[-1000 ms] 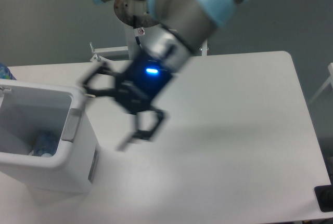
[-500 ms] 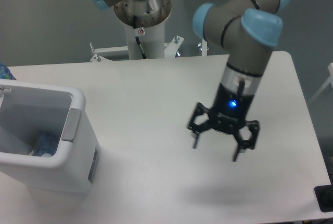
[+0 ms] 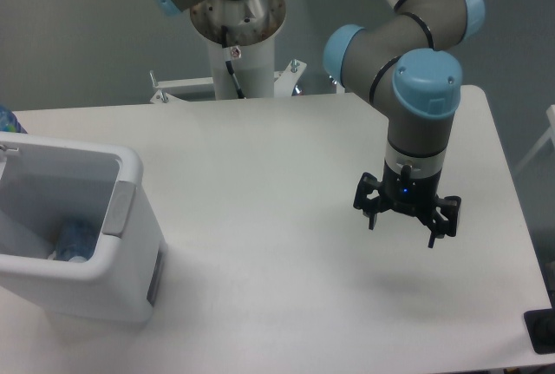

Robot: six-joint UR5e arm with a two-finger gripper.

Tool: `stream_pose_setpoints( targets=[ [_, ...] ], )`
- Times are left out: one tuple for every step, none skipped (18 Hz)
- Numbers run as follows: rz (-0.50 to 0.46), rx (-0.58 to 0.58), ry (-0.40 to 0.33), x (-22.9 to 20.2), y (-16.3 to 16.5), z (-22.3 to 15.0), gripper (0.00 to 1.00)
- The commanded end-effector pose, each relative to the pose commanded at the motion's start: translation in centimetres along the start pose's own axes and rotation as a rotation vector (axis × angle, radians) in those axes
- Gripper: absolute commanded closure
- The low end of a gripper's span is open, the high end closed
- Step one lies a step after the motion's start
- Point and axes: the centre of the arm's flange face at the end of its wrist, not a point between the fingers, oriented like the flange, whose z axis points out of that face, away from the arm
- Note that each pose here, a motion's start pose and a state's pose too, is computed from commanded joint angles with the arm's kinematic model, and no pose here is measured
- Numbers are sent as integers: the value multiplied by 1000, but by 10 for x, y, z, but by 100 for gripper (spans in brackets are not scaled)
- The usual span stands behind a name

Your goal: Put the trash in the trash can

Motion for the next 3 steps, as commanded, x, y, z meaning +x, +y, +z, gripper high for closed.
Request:
stream_pose_setpoints(
  targets=[
    [37,-2,6,4,2,0,0],
    [54,-5,6,5,3,0,0],
    [55,-5,5,5,3,-1,0]
  ],
)
